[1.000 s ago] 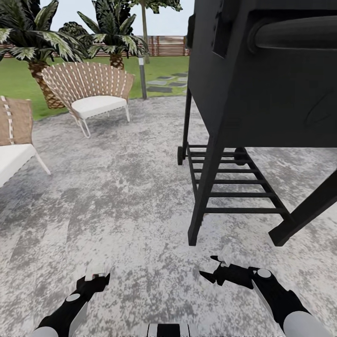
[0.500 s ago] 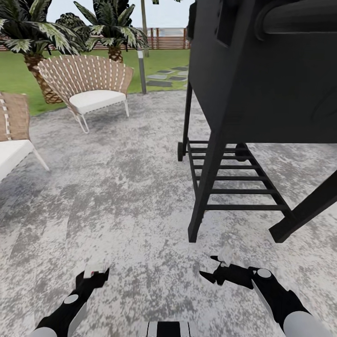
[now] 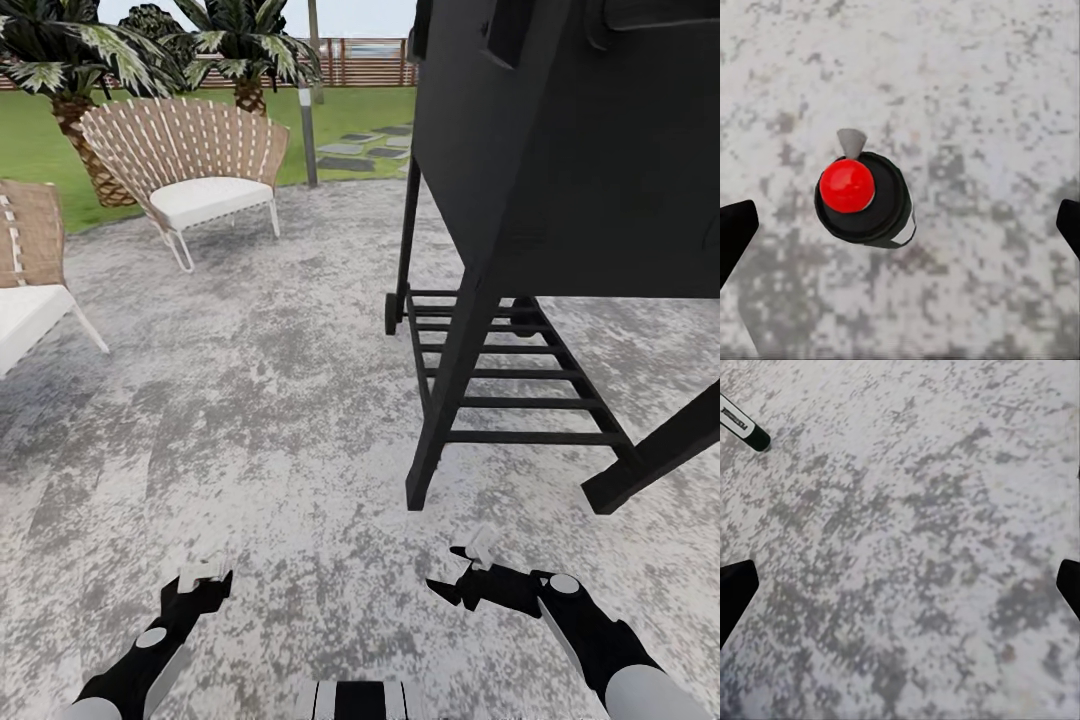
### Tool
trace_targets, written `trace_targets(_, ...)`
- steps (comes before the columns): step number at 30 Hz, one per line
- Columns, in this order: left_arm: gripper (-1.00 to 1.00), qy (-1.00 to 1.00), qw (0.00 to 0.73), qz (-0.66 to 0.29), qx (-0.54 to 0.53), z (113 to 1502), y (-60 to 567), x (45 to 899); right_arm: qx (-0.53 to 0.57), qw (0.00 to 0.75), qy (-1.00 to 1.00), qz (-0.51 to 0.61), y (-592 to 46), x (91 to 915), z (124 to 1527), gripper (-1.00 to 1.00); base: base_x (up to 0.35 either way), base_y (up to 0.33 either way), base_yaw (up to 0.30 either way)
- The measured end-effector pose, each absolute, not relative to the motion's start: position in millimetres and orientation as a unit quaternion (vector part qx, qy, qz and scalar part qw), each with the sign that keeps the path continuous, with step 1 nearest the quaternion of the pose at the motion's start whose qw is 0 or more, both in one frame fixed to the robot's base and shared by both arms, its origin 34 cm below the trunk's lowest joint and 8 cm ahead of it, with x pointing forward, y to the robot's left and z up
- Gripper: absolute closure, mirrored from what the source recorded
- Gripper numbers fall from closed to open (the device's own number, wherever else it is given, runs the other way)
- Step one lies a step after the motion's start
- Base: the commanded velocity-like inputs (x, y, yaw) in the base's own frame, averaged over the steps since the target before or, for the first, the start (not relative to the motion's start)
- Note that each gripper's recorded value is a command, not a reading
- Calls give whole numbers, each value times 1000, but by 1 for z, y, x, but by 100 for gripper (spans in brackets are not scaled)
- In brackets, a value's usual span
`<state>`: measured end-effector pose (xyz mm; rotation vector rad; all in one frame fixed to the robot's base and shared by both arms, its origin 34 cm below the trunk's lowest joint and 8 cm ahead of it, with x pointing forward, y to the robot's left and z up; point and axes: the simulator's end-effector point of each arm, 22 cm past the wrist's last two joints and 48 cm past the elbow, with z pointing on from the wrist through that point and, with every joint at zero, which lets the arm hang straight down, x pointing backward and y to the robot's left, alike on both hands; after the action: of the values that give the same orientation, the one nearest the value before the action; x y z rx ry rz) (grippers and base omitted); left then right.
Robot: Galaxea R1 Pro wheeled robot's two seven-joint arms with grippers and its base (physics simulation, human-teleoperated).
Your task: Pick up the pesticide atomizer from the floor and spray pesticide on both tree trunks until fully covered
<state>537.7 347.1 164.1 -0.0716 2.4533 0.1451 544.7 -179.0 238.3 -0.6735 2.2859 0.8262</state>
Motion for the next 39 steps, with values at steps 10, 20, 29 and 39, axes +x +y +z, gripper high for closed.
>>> trace_targets(10,-100,943,327,55,-28,155,345,532,-252,297,866,314,-179,540,230,-100,0,0,16)
trace_targets(20,-100,932,357,55,-24,168,343,550,-253,297,865,316,-176,540,230,-100,0,0,0)
trace_targets(29,-100,932,359,55,-23,164,343,549,-251,289,868,318,-177,535,222,-100,0,0,0)
trace_targets(39,-100,936,348,57,-22,146,344,538,-243,273,874,322,-178,525,203,-100,0,0,0)
